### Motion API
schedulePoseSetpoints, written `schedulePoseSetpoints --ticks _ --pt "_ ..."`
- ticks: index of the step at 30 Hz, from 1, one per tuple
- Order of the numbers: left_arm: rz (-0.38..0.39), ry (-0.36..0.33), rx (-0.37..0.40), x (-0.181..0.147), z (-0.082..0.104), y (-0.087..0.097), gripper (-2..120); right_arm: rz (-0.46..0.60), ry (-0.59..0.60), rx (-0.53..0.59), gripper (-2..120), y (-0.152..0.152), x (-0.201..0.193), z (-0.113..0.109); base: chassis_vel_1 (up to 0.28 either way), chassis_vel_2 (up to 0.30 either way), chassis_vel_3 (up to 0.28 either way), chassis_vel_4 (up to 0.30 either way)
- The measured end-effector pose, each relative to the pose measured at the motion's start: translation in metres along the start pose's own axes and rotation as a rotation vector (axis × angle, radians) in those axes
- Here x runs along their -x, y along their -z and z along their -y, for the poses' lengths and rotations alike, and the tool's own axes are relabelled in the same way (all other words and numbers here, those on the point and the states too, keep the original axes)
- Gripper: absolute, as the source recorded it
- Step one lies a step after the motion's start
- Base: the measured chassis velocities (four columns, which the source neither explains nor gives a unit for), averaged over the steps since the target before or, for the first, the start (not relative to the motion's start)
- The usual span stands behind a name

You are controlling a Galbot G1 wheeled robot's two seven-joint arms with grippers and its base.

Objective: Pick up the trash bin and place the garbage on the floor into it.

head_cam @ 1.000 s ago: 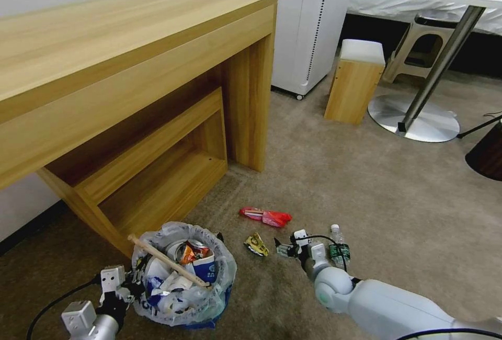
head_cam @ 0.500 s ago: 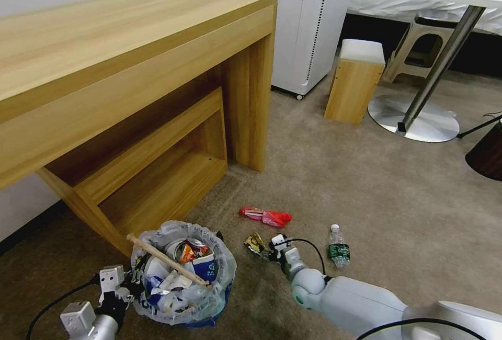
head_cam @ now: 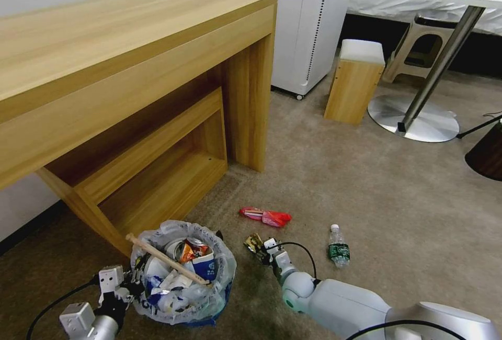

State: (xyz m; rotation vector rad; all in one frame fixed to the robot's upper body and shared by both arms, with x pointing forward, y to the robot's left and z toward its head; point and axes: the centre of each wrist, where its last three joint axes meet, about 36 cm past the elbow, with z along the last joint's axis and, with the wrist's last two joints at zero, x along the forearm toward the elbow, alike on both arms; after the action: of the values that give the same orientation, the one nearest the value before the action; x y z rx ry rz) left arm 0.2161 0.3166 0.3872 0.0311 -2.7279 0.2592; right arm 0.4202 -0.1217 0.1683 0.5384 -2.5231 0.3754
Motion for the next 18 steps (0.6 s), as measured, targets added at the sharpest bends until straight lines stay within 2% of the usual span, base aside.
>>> schedulePoseSetpoints --ticks 3,5,8,9,10,12,18 --pt "0.004 -0.001 -0.003 0.000 0.001 0.001 3 0.002 0.002 -0.005 36 -0.001 -0.001 -0.001 0.000 0.000 0.000 0.000" --pt "0.007 0.000 -0.007 0.000 0.002 0.000 3 0.006 0.002 -0.014 24 -0.004 -0.002 0.000 0.000 0.000 0.000 0.000" --pt "0.009 -0.001 -0.008 0.000 0.002 0.000 3 0.007 0.001 -0.016 21 -0.006 -0.003 0.002 0.000 0.000 0.000 0.000" --pt "0.010 -0.001 -0.011 0.001 0.003 0.000 3 0.011 -0.004 -0.018 11 -0.010 -0.005 0.006 0.000 0.000 0.000 0.000" --pt "0.010 -0.001 -0.011 0.001 0.003 0.000 3 0.011 -0.004 -0.018 11 -0.010 -0.005 0.006 0.000 0.000 0.000 0.000" --pt "0.011 -0.001 -0.013 0.001 0.003 -0.001 3 0.014 -0.008 -0.022 2 -0.014 -0.008 0.012 0.000 0.000 0.000 0.000" --pt "0.008 0.001 -0.013 0.002 0.003 -0.003 3 0.033 -0.019 -0.011 0 -0.017 -0.011 0.026 0.000 0.000 0.000 0.000"
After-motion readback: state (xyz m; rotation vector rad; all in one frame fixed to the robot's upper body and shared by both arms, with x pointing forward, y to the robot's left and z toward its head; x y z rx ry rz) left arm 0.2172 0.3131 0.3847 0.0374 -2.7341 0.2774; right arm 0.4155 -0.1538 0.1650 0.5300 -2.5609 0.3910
